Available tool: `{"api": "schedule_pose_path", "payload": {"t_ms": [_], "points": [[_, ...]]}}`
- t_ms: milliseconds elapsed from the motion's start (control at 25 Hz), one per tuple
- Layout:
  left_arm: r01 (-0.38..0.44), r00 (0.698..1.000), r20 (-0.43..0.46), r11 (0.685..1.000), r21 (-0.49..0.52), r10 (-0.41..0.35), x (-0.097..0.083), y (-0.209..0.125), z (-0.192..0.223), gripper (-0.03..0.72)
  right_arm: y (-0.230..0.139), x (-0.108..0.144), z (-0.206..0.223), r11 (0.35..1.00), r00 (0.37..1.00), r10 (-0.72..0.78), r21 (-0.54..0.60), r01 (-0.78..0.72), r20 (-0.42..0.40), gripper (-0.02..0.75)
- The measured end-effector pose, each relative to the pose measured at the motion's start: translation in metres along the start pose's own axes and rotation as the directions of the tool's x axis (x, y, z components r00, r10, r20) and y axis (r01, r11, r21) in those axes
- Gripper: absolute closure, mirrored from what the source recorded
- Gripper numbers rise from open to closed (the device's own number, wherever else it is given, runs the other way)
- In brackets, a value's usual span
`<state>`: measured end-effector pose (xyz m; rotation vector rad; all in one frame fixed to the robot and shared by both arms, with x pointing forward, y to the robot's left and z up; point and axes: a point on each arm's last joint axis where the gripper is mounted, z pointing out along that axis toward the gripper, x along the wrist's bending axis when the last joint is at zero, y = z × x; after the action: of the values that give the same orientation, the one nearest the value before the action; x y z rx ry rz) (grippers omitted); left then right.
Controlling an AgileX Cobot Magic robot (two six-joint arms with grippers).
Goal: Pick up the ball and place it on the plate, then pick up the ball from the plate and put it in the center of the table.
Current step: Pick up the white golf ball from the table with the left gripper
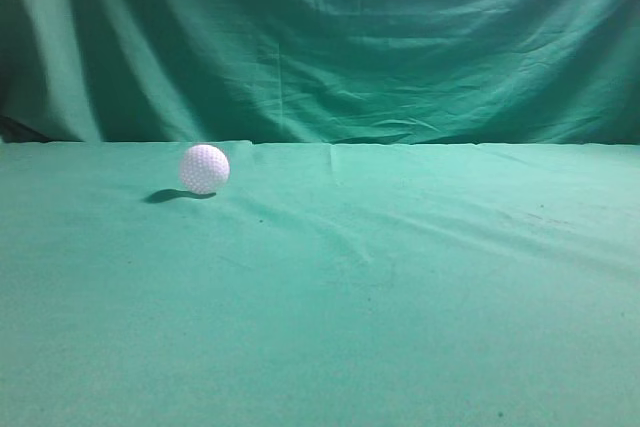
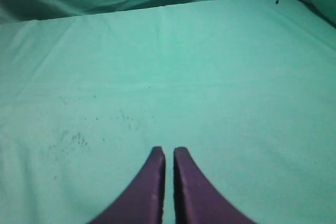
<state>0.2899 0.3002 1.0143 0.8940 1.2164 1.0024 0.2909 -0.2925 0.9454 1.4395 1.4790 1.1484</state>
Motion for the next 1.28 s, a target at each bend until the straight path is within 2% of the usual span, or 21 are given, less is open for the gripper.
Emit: {"api": "schedule_pose_path", "payload": {"t_ms": [80,200,280,400,680,720,800,920,1000,1040,1120,1280], "points": [[0.004,1.000,-0.004,0.999,0.042,-0.004,-0.005,0.011,0.003,0.688,0.000,0.000,0.000,1.000,1.000,0.000,0.000,0.000,0.000,0.689],[0.000,1.000,-0.023,0.987,0.159,0.003,-0.011,0.025,0.012,0.688,0.000,0.000,0.000,1.000,1.000,0.000,0.000,0.000,0.000,0.689],[-0.025,0.999,-0.021,0.966,0.259,0.032,-0.015,0.030,0.020,0.688,0.000,0.000,0.000,1.000,1.000,0.000,0.000,0.000,0.000,0.689],[-0.056,0.998,0.013,0.943,0.329,0.055,-0.021,0.038,0.032,0.688,0.000,0.000,0.000,1.000,1.000,0.000,0.000,0.000,0.000,0.689],[-0.017,1.000,0.020,0.942,0.334,0.011,-0.024,0.038,0.046,0.688,0.000,0.000,0.000,1.000,1.000,0.000,0.000,0.000,0.000,0.689],[-0.038,0.999,0.028,0.943,0.330,0.031,-0.025,0.041,0.047,0.688,0.000,0.000,0.000,1.000,1.000,0.000,0.000,0.000,0.000,0.689],[-0.104,0.995,0.051,0.923,0.370,0.091,-0.028,0.046,0.052,0.688,0.000,0.000,0.000,1.000,1.000,0.000,0.000,0.000,0.000,0.689],[-0.231,0.973,0.122,0.833,0.503,0.196,-0.035,0.053,0.065,0.688,0.000,0.000,0.000,1.000,1.000,0.000,0.000,0.000,0.000,0.689],[-0.311,0.950,0.206,0.737,0.600,0.233,-0.042,0.055,0.075,0.688,0.000,0.000,0.000,1.000,1.000,0.000,0.000,0.000,0.000,0.689],[-0.344,0.939,0.255,0.692,0.635,0.232,-0.046,0.056,0.082,0.688,0.000,0.000,0.000,1.000,1.000,0.000,0.000,0.000,0.000,0.689],[-0.388,0.919,0.336,0.621,0.681,0.207,-0.055,0.054,0.097,0.688,0.000,0.000,0.000,1.000,1.000,0.000,0.000,0.000,0.000,0.689],[-0.453,0.883,0.441,0.531,0.716,0.159,-0.074,0.043,0.124,0.688,0.000,0.000,0.000,1.000,1.000,0.000,0.000,0.000,0.000,0.689]]}}
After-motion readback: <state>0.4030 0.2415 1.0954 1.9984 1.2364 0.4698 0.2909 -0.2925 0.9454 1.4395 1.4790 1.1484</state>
